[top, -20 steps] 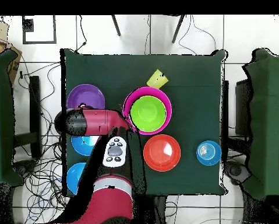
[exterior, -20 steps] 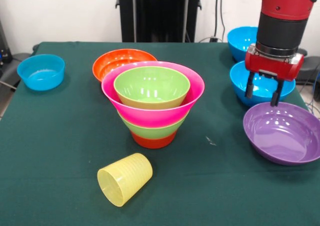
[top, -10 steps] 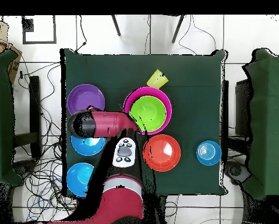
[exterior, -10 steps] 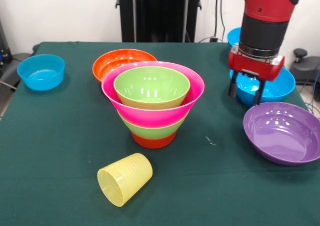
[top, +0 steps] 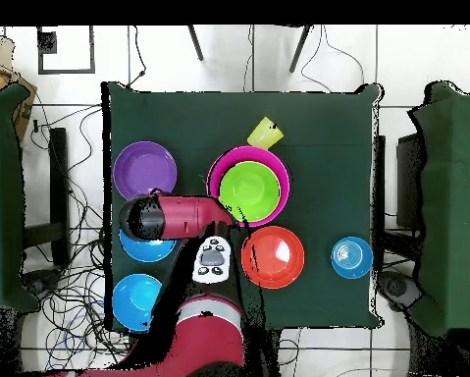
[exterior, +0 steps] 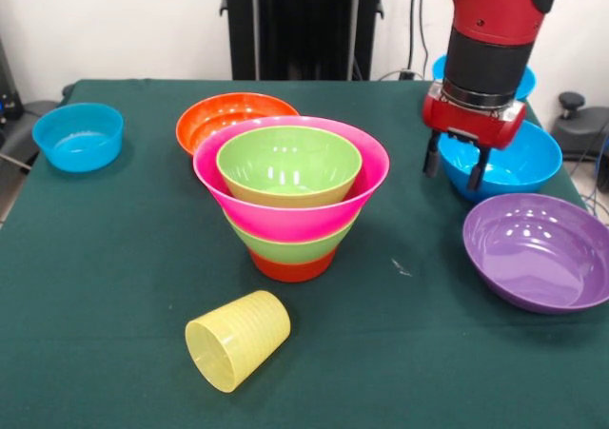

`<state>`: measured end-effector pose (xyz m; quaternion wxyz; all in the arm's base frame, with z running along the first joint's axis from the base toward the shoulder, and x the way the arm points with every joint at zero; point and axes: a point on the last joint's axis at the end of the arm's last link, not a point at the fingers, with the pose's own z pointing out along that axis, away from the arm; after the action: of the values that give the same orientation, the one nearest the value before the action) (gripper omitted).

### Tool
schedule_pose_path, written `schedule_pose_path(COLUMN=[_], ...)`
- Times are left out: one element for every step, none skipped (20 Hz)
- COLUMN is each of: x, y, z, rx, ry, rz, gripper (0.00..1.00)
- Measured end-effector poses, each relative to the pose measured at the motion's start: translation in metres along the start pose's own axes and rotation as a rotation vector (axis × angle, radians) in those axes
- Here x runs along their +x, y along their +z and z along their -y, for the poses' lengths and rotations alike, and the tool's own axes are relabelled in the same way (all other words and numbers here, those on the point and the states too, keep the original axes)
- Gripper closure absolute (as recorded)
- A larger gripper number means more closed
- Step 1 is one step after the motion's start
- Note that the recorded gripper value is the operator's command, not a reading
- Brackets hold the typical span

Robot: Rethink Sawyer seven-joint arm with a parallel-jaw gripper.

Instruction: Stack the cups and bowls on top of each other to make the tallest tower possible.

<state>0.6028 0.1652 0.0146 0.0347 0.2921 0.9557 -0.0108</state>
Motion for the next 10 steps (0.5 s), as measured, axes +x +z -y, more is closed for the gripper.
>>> schedule_pose_path(x=[0.002,0.003,0.004,0.004,0.004,0.004,0.004,0.004,0.004,0.004], y=[0.001,0.003,0.004,0.005,0.005,0.006,0.007,0.007,0.008,0.009], z=[0.002,0.004,0.007,0.008,0.009,0.011,0.013,0.014,0.016,0.016], rx=[0.001,0.001,0.002,0.003,0.004,0.004,0.005,0.005,0.001,-0.004], ry=[0.003,0.007,0.011,0.014,0.017,0.019,0.022,0.025,0.027,0.029], rz=[-0.008,-0.016,-0.023,-0.026,-0.030,-0.032,-0.035,-0.035,-0.031,-0.027], gripper=[0.00,0.00,0.00,0.00,0.00,0.00,0.00,0.00,0.00,0.00])
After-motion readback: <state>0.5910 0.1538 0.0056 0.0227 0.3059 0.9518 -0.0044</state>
